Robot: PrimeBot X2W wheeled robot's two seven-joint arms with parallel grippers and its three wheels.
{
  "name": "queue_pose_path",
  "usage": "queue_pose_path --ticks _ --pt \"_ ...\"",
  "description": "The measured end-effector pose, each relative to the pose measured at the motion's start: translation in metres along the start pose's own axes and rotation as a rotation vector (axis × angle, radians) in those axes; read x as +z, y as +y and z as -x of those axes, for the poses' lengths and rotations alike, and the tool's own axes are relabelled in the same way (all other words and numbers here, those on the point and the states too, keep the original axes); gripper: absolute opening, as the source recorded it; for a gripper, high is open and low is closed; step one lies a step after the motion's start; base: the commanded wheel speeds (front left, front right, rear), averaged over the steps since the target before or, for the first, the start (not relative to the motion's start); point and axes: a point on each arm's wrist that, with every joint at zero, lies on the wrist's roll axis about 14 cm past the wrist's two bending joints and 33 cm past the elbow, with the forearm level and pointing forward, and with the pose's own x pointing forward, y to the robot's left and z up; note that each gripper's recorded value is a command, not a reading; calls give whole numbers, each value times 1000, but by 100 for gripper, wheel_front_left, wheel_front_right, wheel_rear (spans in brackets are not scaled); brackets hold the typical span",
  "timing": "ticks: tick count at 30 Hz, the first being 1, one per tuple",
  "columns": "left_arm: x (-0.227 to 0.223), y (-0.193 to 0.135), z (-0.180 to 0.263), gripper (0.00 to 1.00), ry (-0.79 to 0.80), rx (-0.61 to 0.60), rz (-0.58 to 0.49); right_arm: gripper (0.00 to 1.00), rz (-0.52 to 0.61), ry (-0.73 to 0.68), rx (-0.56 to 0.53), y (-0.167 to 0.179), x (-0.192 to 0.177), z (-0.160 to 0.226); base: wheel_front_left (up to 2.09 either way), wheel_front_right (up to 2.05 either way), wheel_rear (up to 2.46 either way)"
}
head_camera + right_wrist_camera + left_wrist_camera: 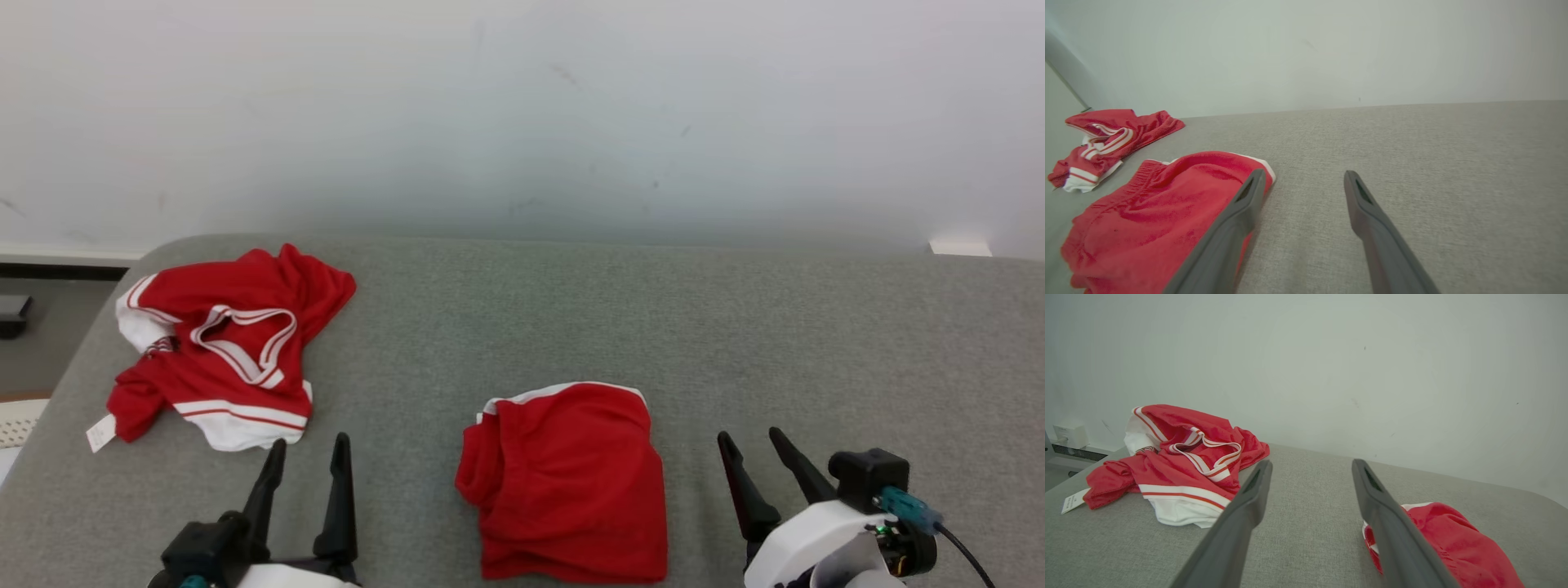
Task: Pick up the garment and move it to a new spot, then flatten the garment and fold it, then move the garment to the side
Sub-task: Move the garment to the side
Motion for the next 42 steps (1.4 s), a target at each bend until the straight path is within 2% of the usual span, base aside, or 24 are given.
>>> queue_pose_path --ticks 11,17,21,22,23,24,25,34,42 --pt "3 29 19 100 -2 102 3 100 -79 355 125 48 -58 -30 0 0 0" --pt "4 45 30 100 2 153 -5 100 -106 534 119 51 -93 -27 0 0 0" --pt "2 49 33 100 7 166 -6 100 -102 574 133 55 -99 -28 0 0 0" --pt "2 49 32 100 7 166 -6 94 -107 574 137 57 -98 -29 0 0 0" --pt "2 49 32 100 7 166 -6 32 -112 565 138 57 -97 -29 0 0 0" --pt "2 49 32 100 7 166 -5 9 -111 558 139 58 -96 -30 0 0 0" --pt "2 48 31 100 7 165 -4 0 -114 551 139 58 -95 -30 0 0 0" --pt "2 27 17 100 4 82 -23 0 -125 392 117 50 -60 -38 0 0 0" --pt "4 -17 -9 100 -11 -65 -16 0 -91 301 33 7 -28 -33 0 0 0"
